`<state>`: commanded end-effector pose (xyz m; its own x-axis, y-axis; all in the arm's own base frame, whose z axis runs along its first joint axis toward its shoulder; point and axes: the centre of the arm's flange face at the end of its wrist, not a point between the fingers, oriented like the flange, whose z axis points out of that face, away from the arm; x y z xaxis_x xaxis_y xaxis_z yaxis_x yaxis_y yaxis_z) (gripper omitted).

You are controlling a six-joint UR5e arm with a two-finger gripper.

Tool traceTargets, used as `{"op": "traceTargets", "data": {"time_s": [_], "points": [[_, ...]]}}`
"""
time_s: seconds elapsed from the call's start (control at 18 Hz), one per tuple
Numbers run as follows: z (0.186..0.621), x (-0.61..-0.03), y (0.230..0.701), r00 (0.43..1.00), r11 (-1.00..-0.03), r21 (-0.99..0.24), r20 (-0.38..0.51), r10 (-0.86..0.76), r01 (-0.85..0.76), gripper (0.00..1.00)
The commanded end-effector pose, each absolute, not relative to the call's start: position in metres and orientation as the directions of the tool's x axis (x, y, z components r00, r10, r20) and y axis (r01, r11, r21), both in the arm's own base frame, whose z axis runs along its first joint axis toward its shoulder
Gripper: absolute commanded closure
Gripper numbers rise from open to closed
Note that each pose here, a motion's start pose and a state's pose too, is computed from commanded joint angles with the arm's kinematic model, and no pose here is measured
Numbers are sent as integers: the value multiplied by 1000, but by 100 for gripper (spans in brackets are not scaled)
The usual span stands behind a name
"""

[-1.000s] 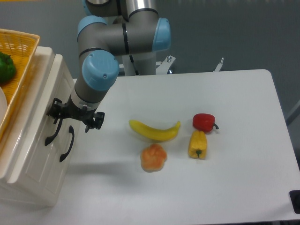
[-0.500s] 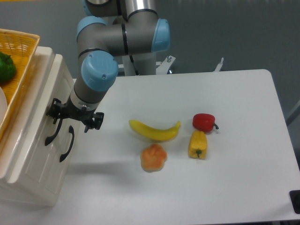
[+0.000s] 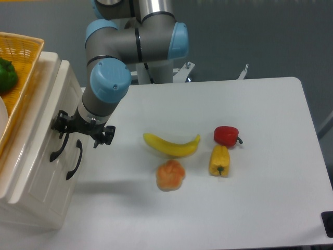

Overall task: Slide the top white drawer open
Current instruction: 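Hook the gripper fingers around the top drawer's black handle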

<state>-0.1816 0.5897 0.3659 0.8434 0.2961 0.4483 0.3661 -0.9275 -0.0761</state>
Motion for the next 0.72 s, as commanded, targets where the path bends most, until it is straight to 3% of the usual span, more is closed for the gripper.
{"op": "traceTargets", "data": {"time_s": [0.72], "points": [[366,-184,590,851,-929,-83,437,290,360,0]]}}
